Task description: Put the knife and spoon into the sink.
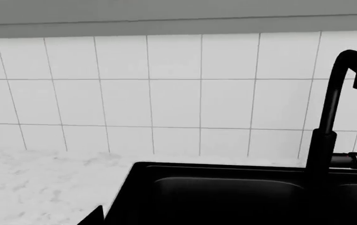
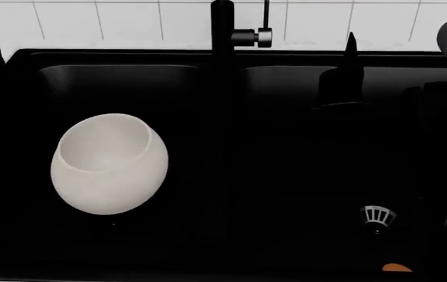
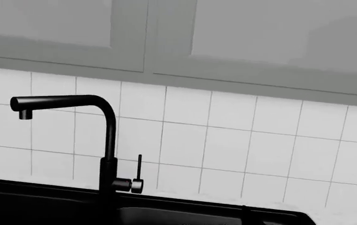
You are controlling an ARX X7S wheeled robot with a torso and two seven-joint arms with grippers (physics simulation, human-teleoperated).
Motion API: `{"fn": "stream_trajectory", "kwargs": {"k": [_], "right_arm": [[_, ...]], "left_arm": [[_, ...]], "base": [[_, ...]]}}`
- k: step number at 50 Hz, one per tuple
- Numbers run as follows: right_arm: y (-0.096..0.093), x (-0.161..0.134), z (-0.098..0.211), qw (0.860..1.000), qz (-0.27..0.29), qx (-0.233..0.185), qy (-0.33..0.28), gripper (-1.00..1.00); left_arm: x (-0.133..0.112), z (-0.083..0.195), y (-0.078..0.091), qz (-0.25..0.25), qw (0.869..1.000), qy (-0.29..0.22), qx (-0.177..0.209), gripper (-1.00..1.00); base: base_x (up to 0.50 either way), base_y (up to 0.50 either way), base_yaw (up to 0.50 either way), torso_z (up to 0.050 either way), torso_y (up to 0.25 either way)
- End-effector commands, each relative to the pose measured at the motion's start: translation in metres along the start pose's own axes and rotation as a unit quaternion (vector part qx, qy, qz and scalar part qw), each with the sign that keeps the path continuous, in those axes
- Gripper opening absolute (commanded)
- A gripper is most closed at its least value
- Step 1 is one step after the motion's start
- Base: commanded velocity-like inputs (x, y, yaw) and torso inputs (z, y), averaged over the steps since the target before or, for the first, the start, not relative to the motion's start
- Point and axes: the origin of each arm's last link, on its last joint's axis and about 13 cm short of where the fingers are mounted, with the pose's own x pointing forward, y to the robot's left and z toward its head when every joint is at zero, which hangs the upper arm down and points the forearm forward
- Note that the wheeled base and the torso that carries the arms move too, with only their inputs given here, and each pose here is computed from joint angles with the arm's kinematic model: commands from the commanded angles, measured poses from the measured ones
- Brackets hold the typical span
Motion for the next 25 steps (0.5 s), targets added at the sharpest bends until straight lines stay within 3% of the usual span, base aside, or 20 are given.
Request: {"fn": "stream_trajectory", "kwargs": {"k": [1,6,11,20,25], "right_arm": [[-0.0005,-0.0003,-0.0014,1.0,0.0,0.009,0.001,1.0],[0.0002,-0.0005,-0.0011,1.0,0.002,0.002,0.003,1.0],[0.0004,-0.0003,-0.0007,1.0,0.002,0.002,0.002,1.0],[0.0016,0.0016,-0.0005,1.0,0.008,0.004,0.003,1.0],[0.0014,0.0017,-0.0004,1.0,0.008,0.007,0.002,1.0]], "left_arm": [[-0.0001,-0.0007,-0.001,-0.003,1.0,0.001,-0.001,1.0],[-0.0007,0.0001,-0.0009,-0.001,1.0,0.0,-0.001,1.0],[-0.0002,0.0006,-0.0006,-0.001,1.0,0.0,0.0,1.0],[-0.0003,0.0004,-0.0002,0.0,1.0,0.001,0.0,1.0],[0.0002,-0.0001,-0.0002,0.0,1.0,0.001,0.0,1.0]], "base": [[0.0,0.0,0.0,0.0,0.0],[0.0,0.04,0.0,0.0,0.0],[0.0,0.39,0.0,0.0,0.0],[0.0,0.02,0.0,0.0,0.0],[0.0,0.4,0.0,0.0,0.0]]}}
